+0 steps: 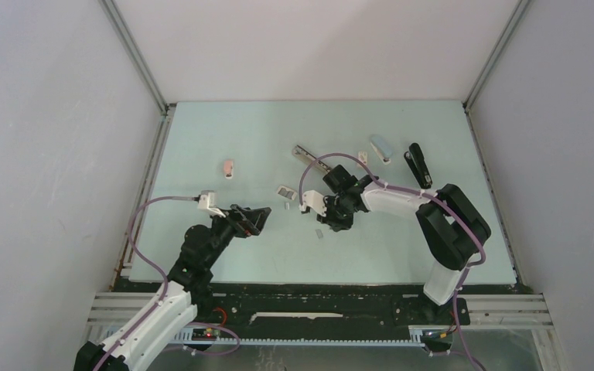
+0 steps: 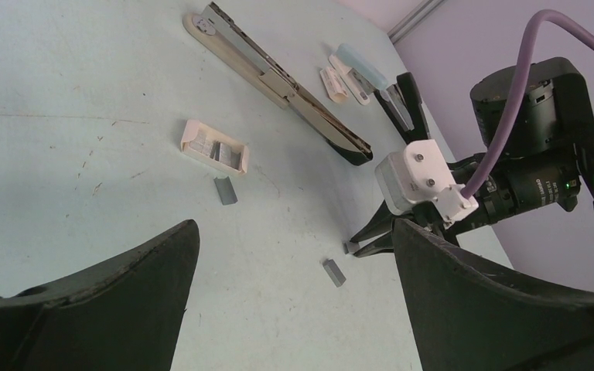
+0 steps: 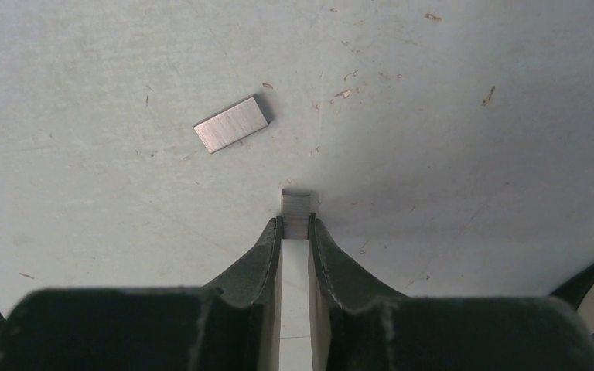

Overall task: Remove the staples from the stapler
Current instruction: Pick up the staple from the center of the board.

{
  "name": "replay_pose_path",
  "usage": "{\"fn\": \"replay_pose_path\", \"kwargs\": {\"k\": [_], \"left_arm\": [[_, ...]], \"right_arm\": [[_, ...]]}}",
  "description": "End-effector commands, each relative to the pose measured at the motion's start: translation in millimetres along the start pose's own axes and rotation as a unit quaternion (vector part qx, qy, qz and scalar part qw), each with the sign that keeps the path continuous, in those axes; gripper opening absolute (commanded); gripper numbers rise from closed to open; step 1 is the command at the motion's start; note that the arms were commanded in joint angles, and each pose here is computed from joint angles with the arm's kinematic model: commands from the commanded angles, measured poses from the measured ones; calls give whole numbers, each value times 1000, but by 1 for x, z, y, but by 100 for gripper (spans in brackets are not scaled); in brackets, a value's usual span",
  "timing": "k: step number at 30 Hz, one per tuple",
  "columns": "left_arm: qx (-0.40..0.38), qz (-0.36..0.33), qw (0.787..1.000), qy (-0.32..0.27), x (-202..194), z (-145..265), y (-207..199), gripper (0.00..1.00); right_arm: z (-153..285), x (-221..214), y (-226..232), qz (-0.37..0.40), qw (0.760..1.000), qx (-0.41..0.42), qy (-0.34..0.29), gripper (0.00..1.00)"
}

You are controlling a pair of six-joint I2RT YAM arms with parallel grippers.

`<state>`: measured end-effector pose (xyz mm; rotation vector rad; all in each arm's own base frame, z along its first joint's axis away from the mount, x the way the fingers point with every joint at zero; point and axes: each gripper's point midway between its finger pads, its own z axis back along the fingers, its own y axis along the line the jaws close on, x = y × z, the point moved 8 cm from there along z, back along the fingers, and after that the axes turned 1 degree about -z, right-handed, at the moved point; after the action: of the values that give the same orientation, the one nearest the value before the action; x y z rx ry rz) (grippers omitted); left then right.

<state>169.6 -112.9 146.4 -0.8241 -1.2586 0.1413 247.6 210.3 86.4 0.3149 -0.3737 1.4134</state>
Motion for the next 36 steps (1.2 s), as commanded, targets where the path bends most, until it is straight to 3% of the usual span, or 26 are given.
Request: {"fn": "replay_pose_path", "kwargs": {"k": [1,7,21,30,36], "left_arm": [[0,-11,1000,-5,0,0,3,99],[3,-10,1000,-3,-1,1,4,99],[22,-20,1000,-11,6,-8,5,99],[22,-19,1000,-10,34,-39,-1,98],[24,8,999,23,50,-76,3,96]], "right_arm": [[-2,6,3,67,998,-5,-11,17],[4,14,7,76,997,-4,-27,17],[29,29,0,13,997,2,-82,18],[36,30,0,-4,995,14,-103,18],[41,30,-2,-13,994,15,-112,18]]}}
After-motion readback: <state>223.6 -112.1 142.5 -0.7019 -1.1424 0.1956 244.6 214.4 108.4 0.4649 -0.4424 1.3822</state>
